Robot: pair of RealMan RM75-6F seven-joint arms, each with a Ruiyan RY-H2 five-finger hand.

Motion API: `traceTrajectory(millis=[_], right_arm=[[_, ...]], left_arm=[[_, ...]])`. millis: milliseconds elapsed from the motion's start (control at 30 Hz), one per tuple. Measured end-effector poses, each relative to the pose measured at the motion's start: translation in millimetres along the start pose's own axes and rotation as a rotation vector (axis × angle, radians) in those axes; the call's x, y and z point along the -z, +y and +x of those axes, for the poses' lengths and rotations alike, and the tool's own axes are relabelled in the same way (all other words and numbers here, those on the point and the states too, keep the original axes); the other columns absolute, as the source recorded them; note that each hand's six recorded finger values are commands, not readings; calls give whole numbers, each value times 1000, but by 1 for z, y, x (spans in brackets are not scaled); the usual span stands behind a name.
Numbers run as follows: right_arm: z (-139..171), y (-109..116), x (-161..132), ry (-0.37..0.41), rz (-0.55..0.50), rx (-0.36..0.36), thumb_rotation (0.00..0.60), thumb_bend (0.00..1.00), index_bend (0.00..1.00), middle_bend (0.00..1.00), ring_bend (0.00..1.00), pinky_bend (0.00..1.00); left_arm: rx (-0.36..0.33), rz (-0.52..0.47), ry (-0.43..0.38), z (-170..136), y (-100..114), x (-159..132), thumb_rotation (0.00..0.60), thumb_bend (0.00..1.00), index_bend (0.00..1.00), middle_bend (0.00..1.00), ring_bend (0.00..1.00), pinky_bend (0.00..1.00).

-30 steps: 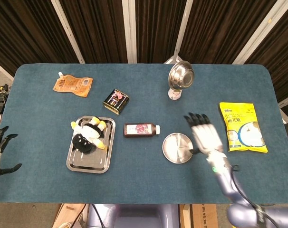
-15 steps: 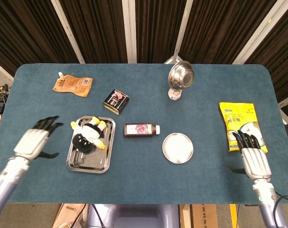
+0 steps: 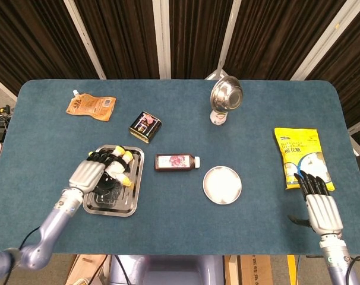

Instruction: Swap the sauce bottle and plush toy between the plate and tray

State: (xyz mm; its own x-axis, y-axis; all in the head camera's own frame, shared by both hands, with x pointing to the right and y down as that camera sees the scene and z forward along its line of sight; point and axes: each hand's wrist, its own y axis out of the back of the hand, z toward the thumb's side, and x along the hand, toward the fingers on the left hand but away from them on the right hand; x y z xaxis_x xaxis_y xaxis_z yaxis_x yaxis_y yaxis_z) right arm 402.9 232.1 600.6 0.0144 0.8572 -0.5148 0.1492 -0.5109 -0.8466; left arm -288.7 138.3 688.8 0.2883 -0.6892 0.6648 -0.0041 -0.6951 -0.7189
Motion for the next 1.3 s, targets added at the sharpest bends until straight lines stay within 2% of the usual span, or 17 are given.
traceTrajectory(millis=[67,133,200,333,400,467,667,800,900,1000,1100,1233,1300], right_arm=[[1,1,0,-2,-5,2,600,22,0,0,0,0],[1,2,1,-4,-12,4,600,22,0,0,0,0],[1,3,1,-7,-24,7,600,21,0,0,0,0],[1,5,3,-14,-47,16,600,21,1,0,0,0],[1,6,3,-14,-54,19,600,22,4,0,0,0],[1,7,3,-15,-64,25,600,22,7,0,0,0],[-1,9,7,-32,-93,43,600,22,14,0,0,0],[-2,7,9,-45,-104,36,600,22,17,0,0,0],[-3,6,10,-49,-104,33,600,22,20,0,0,0],[-4,6,12,-59,-105,34,600,22,20,0,0,0],[-4,7,13,-67,-109,38,600,22,20,0,0,0],[-4,9,16,-80,-116,47,600,22,21,0,0,0],[-5,9,18,-87,-125,48,600,22,24,0,0,0]], left_arm=[[-3,10,0,7,-6,-5,600,2,161,0,0,73],[-6,35,1,14,-11,-9,600,48,178,9,5,114],[-7,65,2,19,-15,-12,600,154,212,59,48,190],[-25,115,7,24,-20,-17,600,477,355,279,268,414],[-51,131,13,26,-19,-18,600,572,414,351,336,477],[-81,144,16,28,-17,-19,600,626,448,400,374,506],[-189,114,-29,27,3,-35,600,625,476,410,380,507],[-245,14,-134,15,21,-62,600,593,453,382,367,470],[-260,-76,-235,1,31,-87,600,565,437,348,327,449],[-249,-160,-329,-9,32,-109,600,524,424,331,317,444],[-203,-207,-416,-14,20,-134,600,512,420,328,317,444],[-147,-216,-462,-10,-2,-159,600,458,409,301,295,429],[-129,-210,-472,-6,-13,-167,600,400,396,281,282,422]])
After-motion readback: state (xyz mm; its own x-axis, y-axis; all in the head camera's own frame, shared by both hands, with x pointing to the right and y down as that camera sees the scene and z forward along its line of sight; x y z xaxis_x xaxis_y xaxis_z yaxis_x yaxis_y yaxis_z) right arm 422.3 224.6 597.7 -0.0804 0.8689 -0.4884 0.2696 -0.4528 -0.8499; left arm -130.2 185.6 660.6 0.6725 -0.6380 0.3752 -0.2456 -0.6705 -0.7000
